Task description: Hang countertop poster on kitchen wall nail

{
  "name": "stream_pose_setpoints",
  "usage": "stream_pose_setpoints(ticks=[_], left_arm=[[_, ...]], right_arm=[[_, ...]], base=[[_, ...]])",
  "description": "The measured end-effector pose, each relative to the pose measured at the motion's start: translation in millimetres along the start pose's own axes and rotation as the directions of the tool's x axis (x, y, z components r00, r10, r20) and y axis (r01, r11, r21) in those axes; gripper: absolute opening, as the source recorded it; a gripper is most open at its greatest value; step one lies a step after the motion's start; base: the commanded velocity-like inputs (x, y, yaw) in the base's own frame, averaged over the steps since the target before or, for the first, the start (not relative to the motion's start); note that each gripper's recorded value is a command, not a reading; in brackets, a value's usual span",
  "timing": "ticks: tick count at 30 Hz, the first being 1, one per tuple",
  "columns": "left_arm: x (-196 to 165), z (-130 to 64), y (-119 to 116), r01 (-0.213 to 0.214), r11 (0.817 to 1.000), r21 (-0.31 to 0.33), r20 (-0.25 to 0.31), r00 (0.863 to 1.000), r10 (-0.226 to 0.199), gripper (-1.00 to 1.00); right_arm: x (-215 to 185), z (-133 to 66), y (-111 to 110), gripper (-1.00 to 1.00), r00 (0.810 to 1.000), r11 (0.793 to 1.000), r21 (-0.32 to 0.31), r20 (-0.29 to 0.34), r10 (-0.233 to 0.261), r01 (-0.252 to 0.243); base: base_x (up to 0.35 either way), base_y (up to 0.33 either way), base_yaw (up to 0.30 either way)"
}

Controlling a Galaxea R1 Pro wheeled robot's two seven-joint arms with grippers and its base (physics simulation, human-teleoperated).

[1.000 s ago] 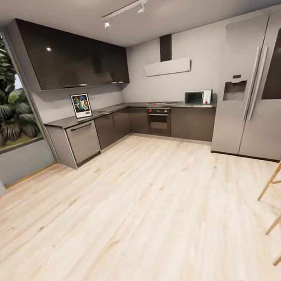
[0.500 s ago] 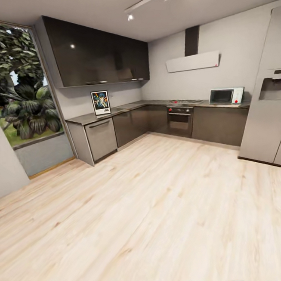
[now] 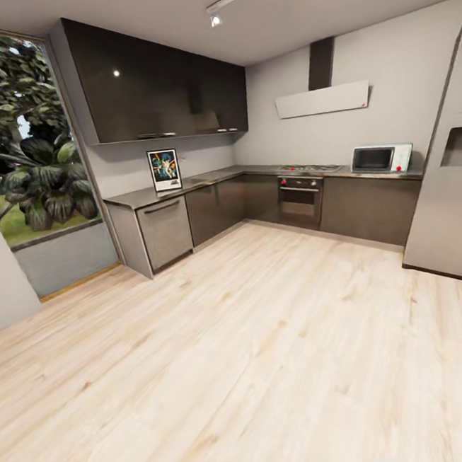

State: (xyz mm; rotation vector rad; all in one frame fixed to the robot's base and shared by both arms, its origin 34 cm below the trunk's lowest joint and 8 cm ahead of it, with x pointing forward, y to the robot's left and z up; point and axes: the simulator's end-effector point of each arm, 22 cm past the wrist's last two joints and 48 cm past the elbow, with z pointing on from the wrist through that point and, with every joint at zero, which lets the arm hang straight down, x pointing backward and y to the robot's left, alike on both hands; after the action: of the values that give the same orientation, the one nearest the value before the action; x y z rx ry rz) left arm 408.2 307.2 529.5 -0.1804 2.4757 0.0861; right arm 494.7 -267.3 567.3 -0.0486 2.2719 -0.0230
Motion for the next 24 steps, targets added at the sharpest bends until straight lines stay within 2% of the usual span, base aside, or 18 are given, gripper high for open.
stream_pose_setpoints(ticks=[24], left_arm=[[-0.2,0.0,0.3,0.0,1.0,-0.001,0.0,1.0,0.0,1.0]], right_arm=[[0.8,-0.1,0.3,1.0,1.0,1.0,-0.001,-0.002,-0.002,0.002]], base=[[0.337,0.0,0.0]])
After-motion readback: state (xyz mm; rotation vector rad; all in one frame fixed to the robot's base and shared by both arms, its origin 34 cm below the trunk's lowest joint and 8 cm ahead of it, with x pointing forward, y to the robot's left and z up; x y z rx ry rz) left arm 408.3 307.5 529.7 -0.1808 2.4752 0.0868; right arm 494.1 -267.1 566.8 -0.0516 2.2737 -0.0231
